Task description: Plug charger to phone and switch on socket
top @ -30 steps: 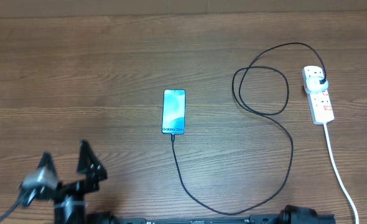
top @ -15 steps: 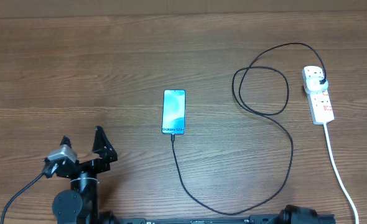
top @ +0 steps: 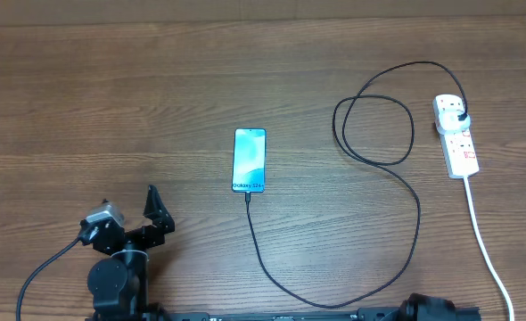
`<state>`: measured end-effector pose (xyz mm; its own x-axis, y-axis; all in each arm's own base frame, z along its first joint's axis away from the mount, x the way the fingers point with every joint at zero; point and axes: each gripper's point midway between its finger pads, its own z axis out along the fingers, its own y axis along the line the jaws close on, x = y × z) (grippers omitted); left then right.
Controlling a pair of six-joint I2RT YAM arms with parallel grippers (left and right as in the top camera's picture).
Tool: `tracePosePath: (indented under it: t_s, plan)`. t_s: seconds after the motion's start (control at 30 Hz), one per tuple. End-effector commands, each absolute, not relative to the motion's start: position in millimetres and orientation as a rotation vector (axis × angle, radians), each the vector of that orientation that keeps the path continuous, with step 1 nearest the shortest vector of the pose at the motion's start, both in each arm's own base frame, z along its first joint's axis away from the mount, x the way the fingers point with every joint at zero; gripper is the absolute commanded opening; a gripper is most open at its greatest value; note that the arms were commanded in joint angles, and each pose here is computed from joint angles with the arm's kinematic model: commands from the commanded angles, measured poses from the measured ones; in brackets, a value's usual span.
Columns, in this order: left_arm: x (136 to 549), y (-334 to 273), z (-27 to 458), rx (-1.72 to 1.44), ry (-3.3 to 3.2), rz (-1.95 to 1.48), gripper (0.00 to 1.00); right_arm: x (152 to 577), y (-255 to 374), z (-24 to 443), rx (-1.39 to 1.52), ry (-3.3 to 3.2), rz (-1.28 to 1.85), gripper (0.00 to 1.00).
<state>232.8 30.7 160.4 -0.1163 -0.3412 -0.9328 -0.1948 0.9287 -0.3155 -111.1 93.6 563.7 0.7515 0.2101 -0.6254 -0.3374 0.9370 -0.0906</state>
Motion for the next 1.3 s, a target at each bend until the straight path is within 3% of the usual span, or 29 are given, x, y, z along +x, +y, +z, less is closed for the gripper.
tracePosePath:
  t_s: [0.0, 0.83, 1.27]
  plan:
    - [234.3, 30.1, 152.7, -0.389, 1.710, -0.118, 1.00, -111.2, 95.1, 562.3, -0.210, 0.657, 0.296, 0.04]
    - [234.6, 27.1, 145.7, -0.302, 1.747, -0.067, 1.00, -117.0, 97.3, 566.0, -0.224, 0.628, 0.289, 0.04]
    - [234.6, 27.1, 145.7, -0.302, 1.747, -0.067, 1.00, -69.5, 85.6, 543.7, -0.265, 0.762, 0.442, 0.04]
